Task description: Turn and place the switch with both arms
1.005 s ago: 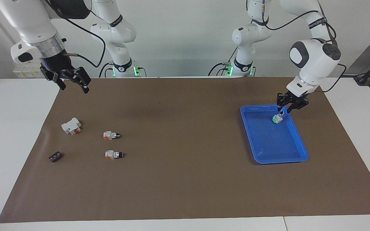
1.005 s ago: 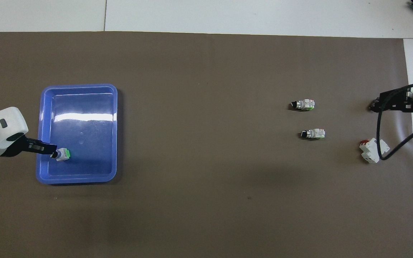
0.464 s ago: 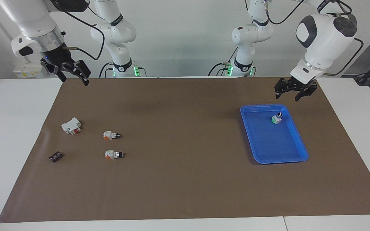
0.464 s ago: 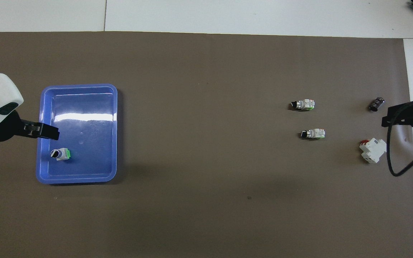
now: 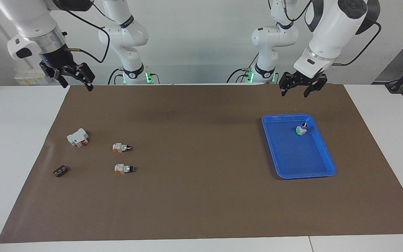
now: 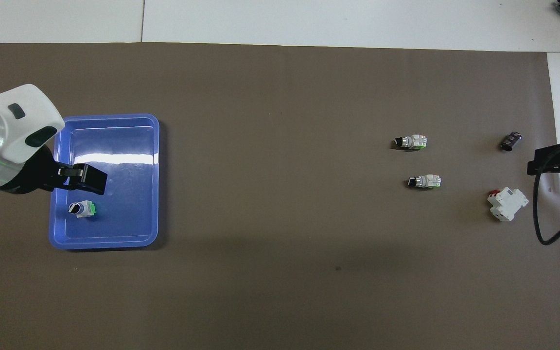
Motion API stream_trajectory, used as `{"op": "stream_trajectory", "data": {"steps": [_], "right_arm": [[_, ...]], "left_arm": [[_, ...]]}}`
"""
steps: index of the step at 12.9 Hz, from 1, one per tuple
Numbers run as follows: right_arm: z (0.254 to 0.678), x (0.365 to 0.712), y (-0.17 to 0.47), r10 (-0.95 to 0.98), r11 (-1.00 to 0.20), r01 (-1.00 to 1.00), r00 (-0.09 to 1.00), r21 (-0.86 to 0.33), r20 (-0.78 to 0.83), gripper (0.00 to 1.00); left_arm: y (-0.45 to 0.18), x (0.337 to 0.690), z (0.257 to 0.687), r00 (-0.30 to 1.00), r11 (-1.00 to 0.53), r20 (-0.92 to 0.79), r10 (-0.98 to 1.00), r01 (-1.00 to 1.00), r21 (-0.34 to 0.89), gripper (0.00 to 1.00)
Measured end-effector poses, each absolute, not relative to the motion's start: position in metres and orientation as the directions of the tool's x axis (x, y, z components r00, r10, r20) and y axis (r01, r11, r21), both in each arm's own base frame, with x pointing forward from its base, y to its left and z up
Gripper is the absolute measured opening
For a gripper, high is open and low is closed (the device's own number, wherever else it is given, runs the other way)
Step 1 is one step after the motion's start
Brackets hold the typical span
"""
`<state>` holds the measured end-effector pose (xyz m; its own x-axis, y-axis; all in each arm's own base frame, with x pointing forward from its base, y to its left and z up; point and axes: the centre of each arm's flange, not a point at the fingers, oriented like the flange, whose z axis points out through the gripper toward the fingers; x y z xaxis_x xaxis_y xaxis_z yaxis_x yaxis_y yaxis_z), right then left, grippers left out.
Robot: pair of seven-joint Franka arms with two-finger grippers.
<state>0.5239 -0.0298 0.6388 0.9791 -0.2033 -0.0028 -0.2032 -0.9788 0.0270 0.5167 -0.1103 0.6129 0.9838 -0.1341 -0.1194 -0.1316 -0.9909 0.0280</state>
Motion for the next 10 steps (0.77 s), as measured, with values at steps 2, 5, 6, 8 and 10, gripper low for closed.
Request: {"op": "stream_trajectory", "data": {"steps": [2,5,6,8,10], "right_arm": [[0.641,0.525,-0.014,-0.169,-0.984,-0.169,0.986,0.058,0.010,1.00],[0.643,0.525,-0.009,-0.159,-0.985,-0.160,0.987,0.059,0.014,1.00],[0.643,0.525,-0.010,-0.160,-0.985,-0.161,0.987,0.059,0.014,1.00],[0.643,0.525,-0.010,-0.160,-0.985,-0.161,0.987,0.059,0.012,1.00],[0.643,0.525,-0.010,-0.160,-0.985,-0.161,0.987,0.059,0.010,1.00]], "left_arm": [[-0.107,0.522,0.637,0.980,-0.991,-0.150,-0.133,-0.129,0.036,0.90],[-0.106,0.537,0.645,0.993,-0.999,-0.116,-0.039,-0.035,0.035,1.00],[-0.106,0.541,0.642,0.995,-0.999,-0.099,-0.026,-0.022,0.038,1.00],[-0.107,0.545,0.641,0.996,-0.999,-0.084,-0.017,-0.014,0.041,1.00],[-0.107,0.548,0.643,0.998,-0.999,-0.059,-0.015,-0.012,0.045,1.00]]}}
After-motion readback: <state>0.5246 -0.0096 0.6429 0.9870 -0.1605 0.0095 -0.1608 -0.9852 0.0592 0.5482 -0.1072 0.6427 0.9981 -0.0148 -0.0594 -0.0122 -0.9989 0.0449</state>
